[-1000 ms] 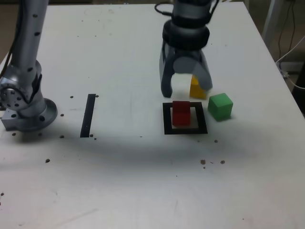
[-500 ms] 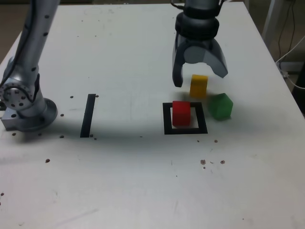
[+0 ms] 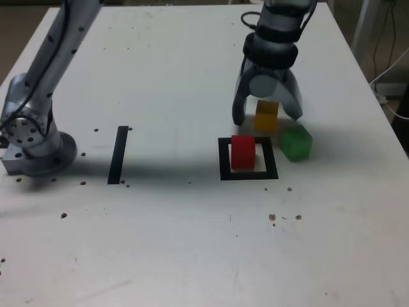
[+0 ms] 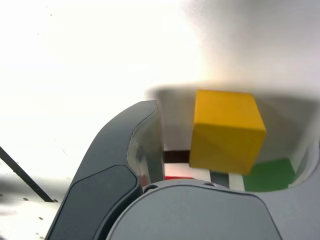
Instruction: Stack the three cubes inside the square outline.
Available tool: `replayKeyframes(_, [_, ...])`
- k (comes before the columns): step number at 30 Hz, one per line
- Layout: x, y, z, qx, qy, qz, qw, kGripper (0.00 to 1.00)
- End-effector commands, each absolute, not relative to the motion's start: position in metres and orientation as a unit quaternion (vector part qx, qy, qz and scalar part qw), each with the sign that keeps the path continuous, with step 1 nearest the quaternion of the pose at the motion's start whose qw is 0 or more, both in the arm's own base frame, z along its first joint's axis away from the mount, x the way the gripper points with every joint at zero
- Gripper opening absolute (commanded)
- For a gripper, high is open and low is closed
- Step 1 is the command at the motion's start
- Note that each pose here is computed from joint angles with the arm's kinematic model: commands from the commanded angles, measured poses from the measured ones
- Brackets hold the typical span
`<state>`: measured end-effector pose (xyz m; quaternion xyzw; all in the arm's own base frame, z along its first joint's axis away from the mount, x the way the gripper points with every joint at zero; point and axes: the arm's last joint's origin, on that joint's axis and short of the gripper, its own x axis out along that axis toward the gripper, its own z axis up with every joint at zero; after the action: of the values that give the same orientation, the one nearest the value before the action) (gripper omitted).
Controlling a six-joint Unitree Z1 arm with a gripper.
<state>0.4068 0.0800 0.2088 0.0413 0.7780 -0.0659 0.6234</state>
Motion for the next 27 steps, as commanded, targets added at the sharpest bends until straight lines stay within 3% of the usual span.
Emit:
replayKeyframes(1, [0.4094, 0.0817, 0.2049, 0.042, 0.781, -0.07, 0.619, 0.88])
replayKeyframes(6, [0.4113, 0.0829, 0.2024, 0.047, 0.784, -0.07, 0.615, 0.71])
replayKeyframes(16, [0.4109, 0.0834, 0.206, 0.058, 0.782, -0.057, 0.617, 0.24])
replayKeyframes(19, [0.4114, 0.0828, 0.2073, 0.061, 0.781, -0.056, 0.619, 0.2])
replayKeyframes(27, [0.4119, 0.0814, 0.21, 0.067, 0.778, -0.053, 0.622, 0.19])
